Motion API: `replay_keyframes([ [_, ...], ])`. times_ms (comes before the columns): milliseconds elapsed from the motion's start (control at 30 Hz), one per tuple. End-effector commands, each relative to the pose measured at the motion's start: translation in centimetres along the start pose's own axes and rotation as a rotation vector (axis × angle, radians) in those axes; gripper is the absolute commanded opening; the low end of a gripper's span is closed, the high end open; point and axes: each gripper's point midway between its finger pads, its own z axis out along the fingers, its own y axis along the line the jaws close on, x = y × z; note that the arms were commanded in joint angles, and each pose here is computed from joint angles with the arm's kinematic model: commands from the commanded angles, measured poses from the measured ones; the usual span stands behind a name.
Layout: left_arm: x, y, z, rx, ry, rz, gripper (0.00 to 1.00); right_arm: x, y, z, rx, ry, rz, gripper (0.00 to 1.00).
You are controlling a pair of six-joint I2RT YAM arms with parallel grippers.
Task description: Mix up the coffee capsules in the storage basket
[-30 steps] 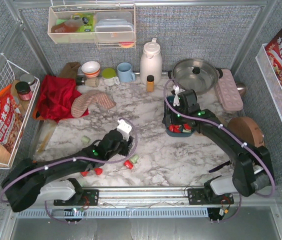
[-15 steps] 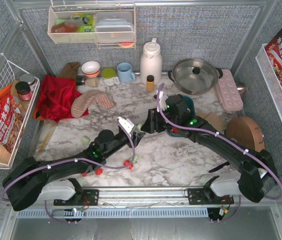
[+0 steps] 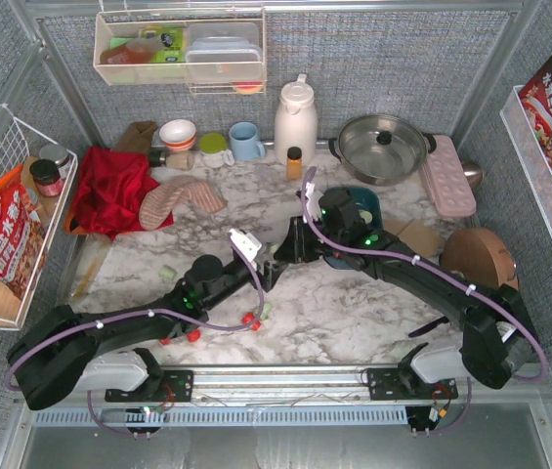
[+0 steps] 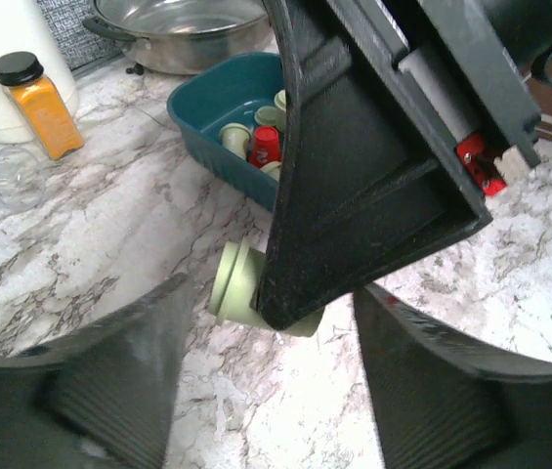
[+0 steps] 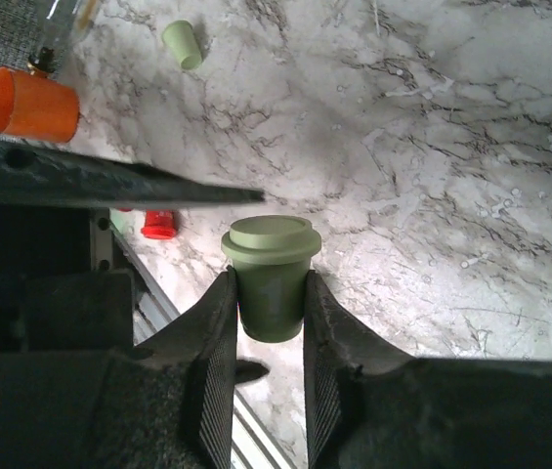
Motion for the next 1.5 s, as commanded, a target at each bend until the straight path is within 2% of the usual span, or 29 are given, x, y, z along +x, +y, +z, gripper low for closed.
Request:
replay_keyframes([
  [0, -1.9, 0.5, 0.3, -0.036, -0.076, -0.025, 0.82, 0.0, -0.3, 0.3, 0.013, -0.010, 0.006, 0.23],
  [67, -1.5, 0.7, 0.2, -0.048, -0.066, -0.037, 0.98, -0.2, -0.9, 0.2, 0.044, -0.021, -0.004, 0.22],
  [100, -1.3, 0.7, 0.1, -0.054, -0.059, -0.045, 0.99, -0.4, -1.6, 0.1, 0.076, -0.032, -0.011, 0.22],
  [200, -0.4, 1.0, -0.6, -0.074, -0.023, -0.069, 0.99, -0.8, -5.2, -0.6, 0.242, -0.038, -0.049, 0.21],
  [433, 4.8, 1.9, -3.7, -0.177, 0.210, -0.167, 0.99, -4.7, -15.8, -7.2, 0.814, -0.097, -0.185, 0.21],
  [533, 6.6, 2.2, -5.2, -0.226, 0.295, -0.229, 0.99, -5.0, -18.7, -8.8, 0.934, -0.081, -0.187, 0.22],
  [633, 8.2, 2.1, -6.7, -0.257, 0.392, -0.274, 0.99, -4.4, -20.7, -8.9, 0.994, -0.029, -0.182, 0.30],
  [767, 9.8, 1.4, -8.5, -0.275, 0.529, -0.324, 0.99, -3.9, -21.9, -8.7, 1.028, 0.015, -0.184, 0.46],
  [867, 10.6, 0.0, -9.3, -0.243, 0.616, -0.350, 0.99, -4.0, -21.8, -8.7, 1.028, 0.020, -0.180, 0.65],
  [1000, 12.1, -1.3, -10.4, -0.233, 0.724, -0.329, 0.99, -4.4, -21.3, -9.3, 1.029, -0.004, -0.180, 0.73],
  [1033, 12.4, -1.6, -10.6, -0.231, 0.746, -0.319, 0.99, -4.6, -21.3, -9.7, 1.039, -0.012, -0.181, 0.90],
  [1067, 12.8, -1.9, -10.9, -0.227, 0.766, -0.308, 0.99, -4.8, -21.1, -10.1, 1.047, -0.020, -0.180, 0.98],
  [1167, 13.3, -2.5, -11.2, -0.234, 0.803, -0.284, 0.99, -5.0, -20.9, -10.9, 1.063, -0.038, -0.182, 0.99],
  [1333, 12.5, -2.7, -9.9, -0.240, 0.761, -0.245, 0.99, -5.2, -20.6, -11.1, 1.051, -0.080, -0.159, 0.99],
  [1467, 12.6, -3.3, -9.2, -0.202, 0.754, -0.223, 0.93, -4.7, -21.5, -11.6, 1.049, -0.121, -0.076, 0.99],
])
